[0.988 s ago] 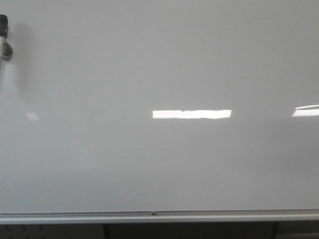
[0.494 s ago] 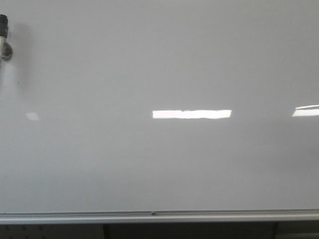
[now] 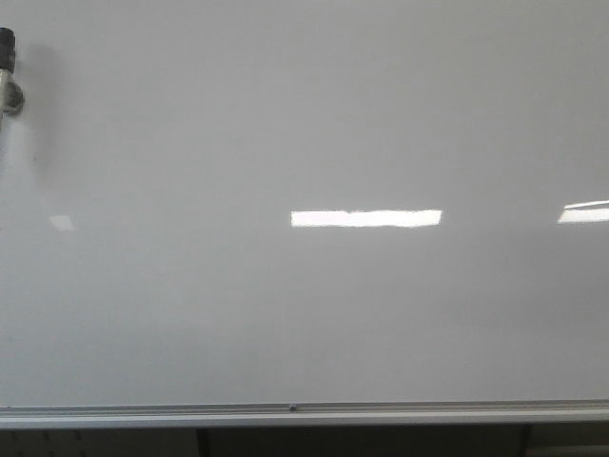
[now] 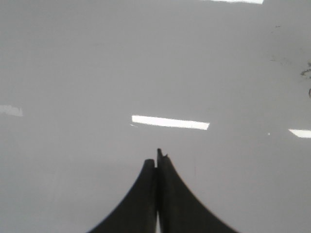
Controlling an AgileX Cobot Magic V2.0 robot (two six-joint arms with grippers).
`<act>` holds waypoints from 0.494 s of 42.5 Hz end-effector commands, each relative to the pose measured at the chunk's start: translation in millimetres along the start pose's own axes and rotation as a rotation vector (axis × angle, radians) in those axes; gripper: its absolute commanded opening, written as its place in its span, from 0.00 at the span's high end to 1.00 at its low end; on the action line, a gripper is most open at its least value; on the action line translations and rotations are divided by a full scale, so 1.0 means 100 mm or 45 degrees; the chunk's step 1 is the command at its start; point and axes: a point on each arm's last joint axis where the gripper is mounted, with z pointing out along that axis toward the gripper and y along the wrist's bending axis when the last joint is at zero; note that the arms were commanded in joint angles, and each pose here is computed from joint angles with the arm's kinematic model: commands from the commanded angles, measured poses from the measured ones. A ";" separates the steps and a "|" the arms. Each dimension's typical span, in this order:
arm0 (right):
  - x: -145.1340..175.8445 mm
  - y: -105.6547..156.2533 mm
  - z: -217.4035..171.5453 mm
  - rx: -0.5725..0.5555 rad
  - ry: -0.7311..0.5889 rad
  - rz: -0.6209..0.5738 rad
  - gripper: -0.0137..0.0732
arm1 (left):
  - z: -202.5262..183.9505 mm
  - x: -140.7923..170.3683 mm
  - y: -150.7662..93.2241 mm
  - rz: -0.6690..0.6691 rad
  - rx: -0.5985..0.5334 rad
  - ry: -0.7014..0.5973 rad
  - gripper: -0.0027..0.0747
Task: Write number 2 on whiteboard
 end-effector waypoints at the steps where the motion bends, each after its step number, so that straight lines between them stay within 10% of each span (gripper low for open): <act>1: -0.11 -0.01 -0.02 0.006 -0.134 -0.001 0.92 | -0.01 0.03 -0.01 -0.013 0.017 -0.091 0.99; 21: -0.11 -0.01 -0.02 0.006 -0.138 -0.001 0.92 | -0.01 0.01 -0.01 -0.013 0.018 -0.120 0.99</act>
